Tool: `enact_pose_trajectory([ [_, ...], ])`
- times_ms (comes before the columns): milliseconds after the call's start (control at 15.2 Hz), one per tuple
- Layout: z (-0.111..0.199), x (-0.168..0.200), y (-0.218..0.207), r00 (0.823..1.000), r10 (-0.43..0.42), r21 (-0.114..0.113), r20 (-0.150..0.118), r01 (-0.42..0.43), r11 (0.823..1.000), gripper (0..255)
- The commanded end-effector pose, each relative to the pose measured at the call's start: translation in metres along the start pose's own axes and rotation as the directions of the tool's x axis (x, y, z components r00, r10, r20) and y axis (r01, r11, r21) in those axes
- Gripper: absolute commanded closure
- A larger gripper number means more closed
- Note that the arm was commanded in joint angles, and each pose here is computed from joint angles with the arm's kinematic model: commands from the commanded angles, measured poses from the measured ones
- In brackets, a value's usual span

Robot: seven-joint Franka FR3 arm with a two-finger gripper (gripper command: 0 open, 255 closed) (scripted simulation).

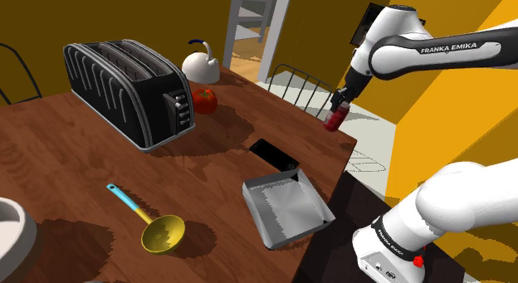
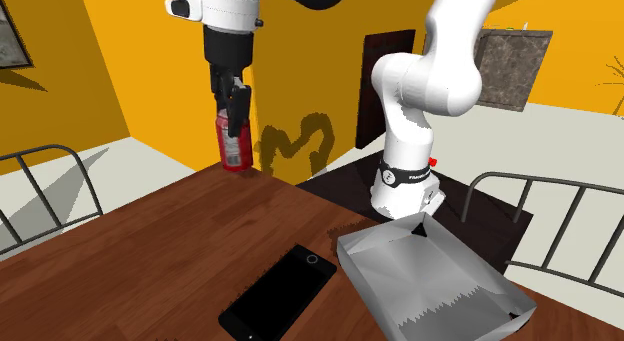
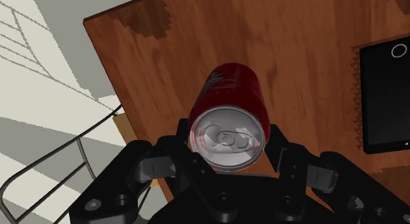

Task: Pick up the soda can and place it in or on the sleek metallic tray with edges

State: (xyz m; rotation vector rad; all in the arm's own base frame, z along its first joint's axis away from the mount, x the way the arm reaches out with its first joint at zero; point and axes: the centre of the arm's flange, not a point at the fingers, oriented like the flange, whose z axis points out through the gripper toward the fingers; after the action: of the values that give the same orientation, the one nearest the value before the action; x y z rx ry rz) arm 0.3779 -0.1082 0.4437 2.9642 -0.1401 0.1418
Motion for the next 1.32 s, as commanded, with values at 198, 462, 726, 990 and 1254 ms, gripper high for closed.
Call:
enact_pose_trajectory([
  [198,-0.023,-0.009,-0.021,1.000,0.000,0.000,0.000,0.000,1.000,255],
  [462,-0.038,-0.031,-0.067,1.000,0.000,0.000,0.000,0.000,1.000,255],
  [726,-0.054,-0.052,-0.113,1.000,0.000,0.000,0.000,0.000,1.000,255],
  [990,-0.069,-0.073,-0.159,1.000,0.000,0.000,0.000,0.000,1.000,255],
  [1254,-0.084,-0.094,-0.204,1.000,0.000,0.000,0.000,0.000,1.000,255],
])
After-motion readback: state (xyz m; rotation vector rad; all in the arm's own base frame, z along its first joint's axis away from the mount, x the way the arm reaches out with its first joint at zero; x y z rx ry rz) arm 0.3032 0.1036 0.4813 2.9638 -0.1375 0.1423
